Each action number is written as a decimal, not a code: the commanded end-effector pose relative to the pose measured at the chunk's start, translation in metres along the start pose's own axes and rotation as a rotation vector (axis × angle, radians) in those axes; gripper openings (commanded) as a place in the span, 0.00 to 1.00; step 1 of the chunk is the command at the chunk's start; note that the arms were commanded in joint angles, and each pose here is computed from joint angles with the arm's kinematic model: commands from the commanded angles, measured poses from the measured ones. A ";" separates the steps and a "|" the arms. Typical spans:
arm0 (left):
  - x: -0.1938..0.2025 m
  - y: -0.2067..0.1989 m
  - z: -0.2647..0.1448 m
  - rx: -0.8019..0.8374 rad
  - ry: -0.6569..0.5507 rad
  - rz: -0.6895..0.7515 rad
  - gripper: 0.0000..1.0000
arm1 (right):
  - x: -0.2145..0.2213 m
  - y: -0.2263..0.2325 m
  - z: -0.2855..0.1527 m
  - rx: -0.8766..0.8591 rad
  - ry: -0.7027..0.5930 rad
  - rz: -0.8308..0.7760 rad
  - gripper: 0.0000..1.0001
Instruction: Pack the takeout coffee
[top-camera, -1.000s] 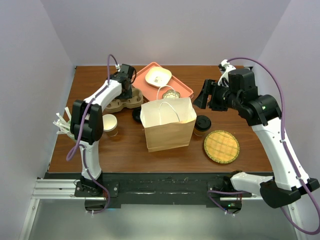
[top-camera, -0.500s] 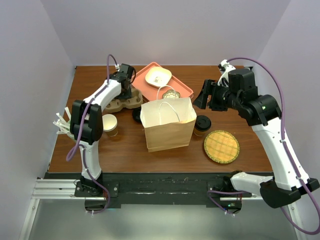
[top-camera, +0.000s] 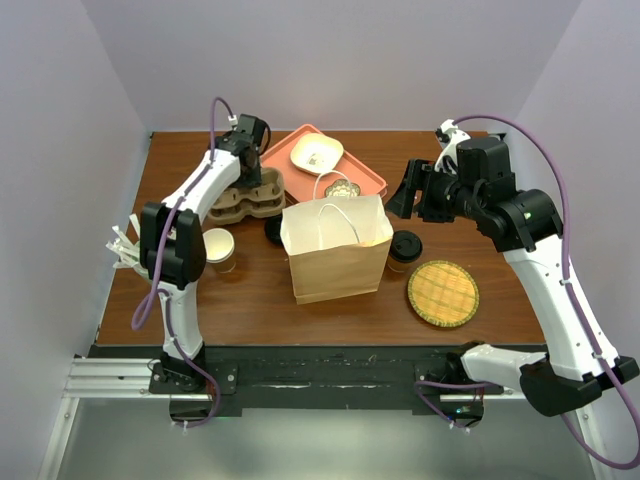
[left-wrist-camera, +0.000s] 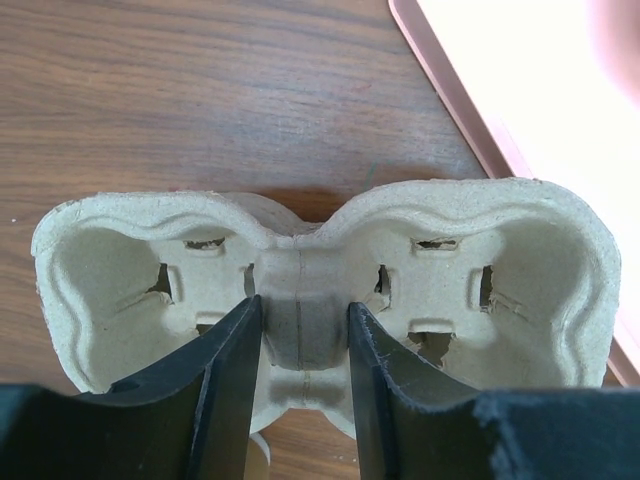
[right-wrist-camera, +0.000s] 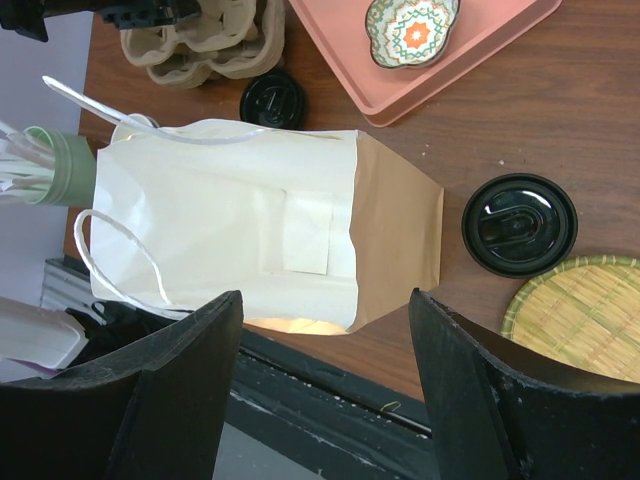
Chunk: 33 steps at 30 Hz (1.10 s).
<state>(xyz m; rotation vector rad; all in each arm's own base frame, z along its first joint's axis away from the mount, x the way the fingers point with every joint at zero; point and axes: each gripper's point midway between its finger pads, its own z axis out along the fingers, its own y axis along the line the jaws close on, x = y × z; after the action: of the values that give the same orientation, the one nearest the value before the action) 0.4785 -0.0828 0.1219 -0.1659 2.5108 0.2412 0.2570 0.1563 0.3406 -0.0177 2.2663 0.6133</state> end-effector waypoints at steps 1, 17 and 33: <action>-0.023 0.014 -0.030 -0.008 -0.048 -0.010 0.42 | -0.004 0.007 -0.005 -0.036 -0.024 -0.011 0.72; -0.069 -0.007 -0.187 0.395 -0.206 -0.209 0.34 | -0.009 -0.006 -0.009 0.040 -0.024 -0.086 0.72; -0.029 -0.040 -0.358 0.894 -0.084 -0.324 0.27 | -0.017 0.086 -0.022 -0.520 -0.113 -0.252 0.69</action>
<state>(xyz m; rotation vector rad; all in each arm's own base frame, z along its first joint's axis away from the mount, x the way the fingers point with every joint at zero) 0.3532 -0.1611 0.3788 -0.2152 2.2584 -0.6819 0.2476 0.1947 0.3545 -0.3156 2.1645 0.8475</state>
